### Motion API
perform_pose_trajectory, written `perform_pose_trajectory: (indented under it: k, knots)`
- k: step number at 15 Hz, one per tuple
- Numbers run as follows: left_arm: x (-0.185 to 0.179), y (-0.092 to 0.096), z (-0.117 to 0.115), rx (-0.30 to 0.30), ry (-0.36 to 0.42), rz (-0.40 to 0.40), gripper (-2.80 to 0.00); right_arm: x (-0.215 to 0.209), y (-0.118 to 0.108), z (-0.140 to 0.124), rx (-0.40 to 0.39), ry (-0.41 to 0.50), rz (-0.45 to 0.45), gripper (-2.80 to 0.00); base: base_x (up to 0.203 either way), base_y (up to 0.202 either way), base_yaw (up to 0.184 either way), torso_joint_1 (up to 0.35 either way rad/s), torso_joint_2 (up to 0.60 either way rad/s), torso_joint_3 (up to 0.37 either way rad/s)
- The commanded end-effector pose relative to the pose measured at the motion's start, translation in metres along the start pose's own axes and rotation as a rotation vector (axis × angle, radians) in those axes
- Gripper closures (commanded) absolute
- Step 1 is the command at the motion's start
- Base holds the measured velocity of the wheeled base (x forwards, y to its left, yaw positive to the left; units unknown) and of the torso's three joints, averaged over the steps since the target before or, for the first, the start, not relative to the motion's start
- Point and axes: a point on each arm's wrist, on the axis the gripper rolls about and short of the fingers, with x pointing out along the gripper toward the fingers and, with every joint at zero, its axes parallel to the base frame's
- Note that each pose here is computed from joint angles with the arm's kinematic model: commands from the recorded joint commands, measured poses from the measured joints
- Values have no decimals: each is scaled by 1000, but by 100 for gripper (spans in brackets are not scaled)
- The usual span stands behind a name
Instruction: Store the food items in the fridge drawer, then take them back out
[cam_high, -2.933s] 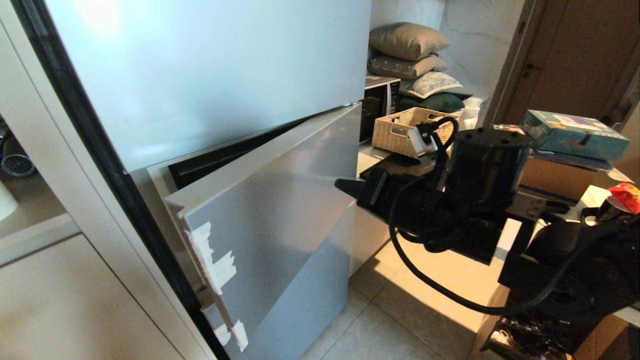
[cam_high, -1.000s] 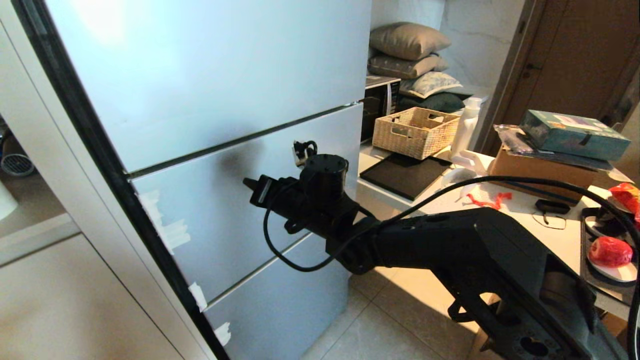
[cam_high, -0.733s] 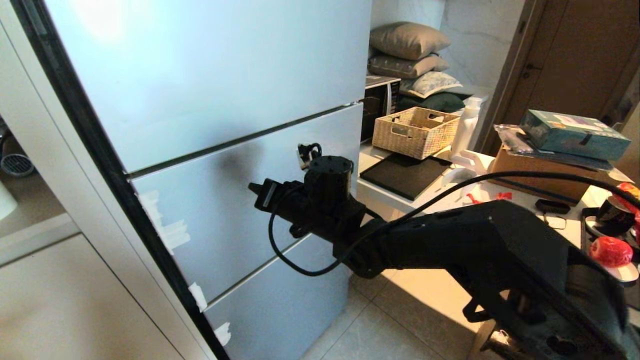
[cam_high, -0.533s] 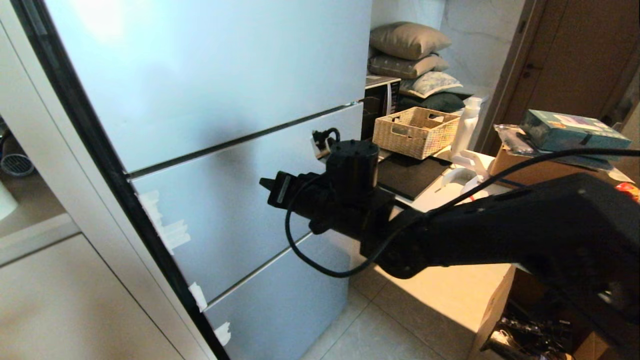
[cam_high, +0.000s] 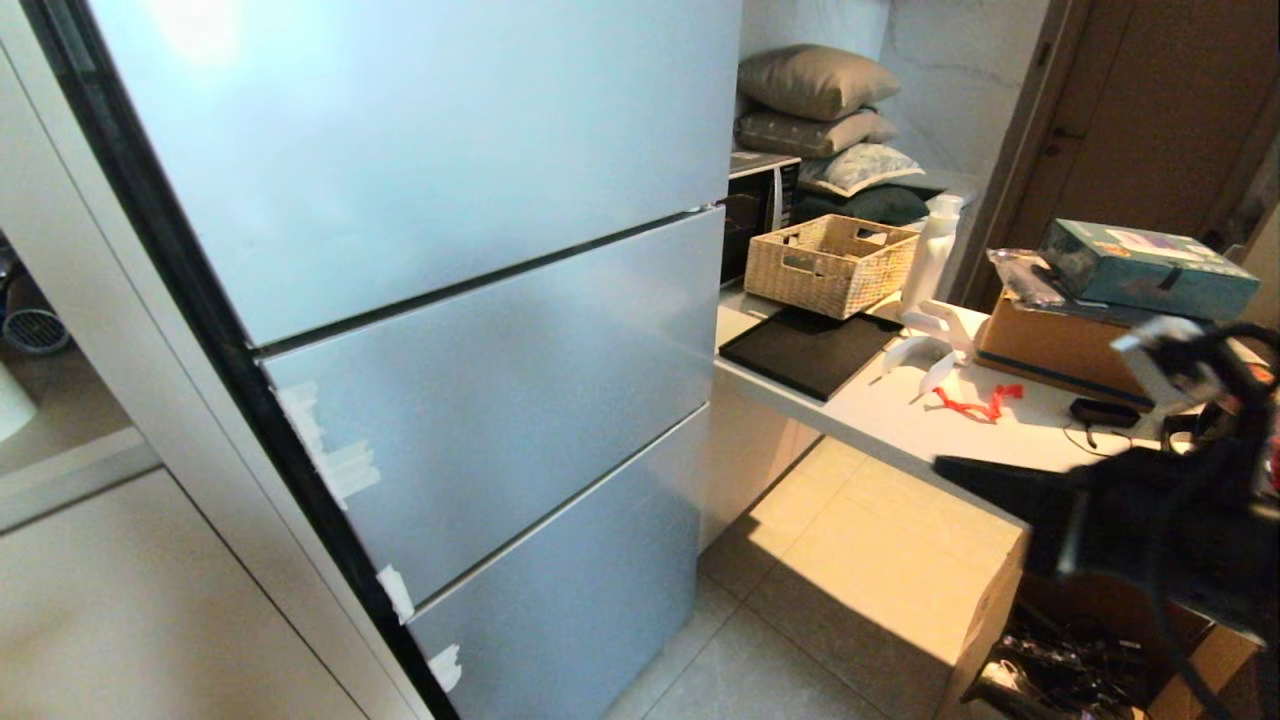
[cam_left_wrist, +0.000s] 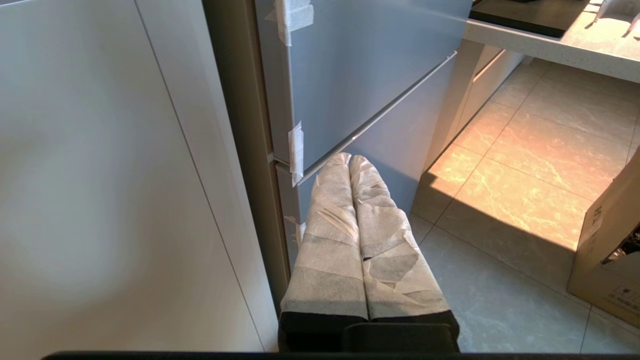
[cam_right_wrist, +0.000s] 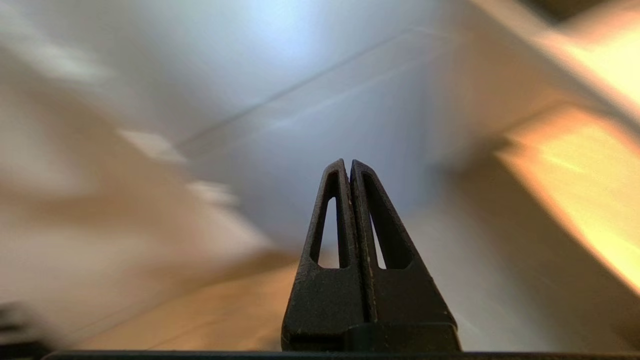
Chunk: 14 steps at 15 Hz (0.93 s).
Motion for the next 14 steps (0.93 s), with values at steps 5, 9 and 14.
perform_pose_trajectory:
  k: [5, 9, 14]
  knots:
    - [0, 0, 0, 0, 2, 0, 0, -139, -31, -113, -147, -185, -419, 0, 0, 0, 0, 0, 0, 0]
    - [0, 0, 0, 0, 2, 0, 0, -152, -30, -166, -122, 13, -544, 0, 0, 0, 0, 0, 0, 0]
    - [0, 0, 0, 0, 2, 0, 0, -159, -27, -169, -210, -85, -482, 0, 0, 0, 0, 0, 0, 0]
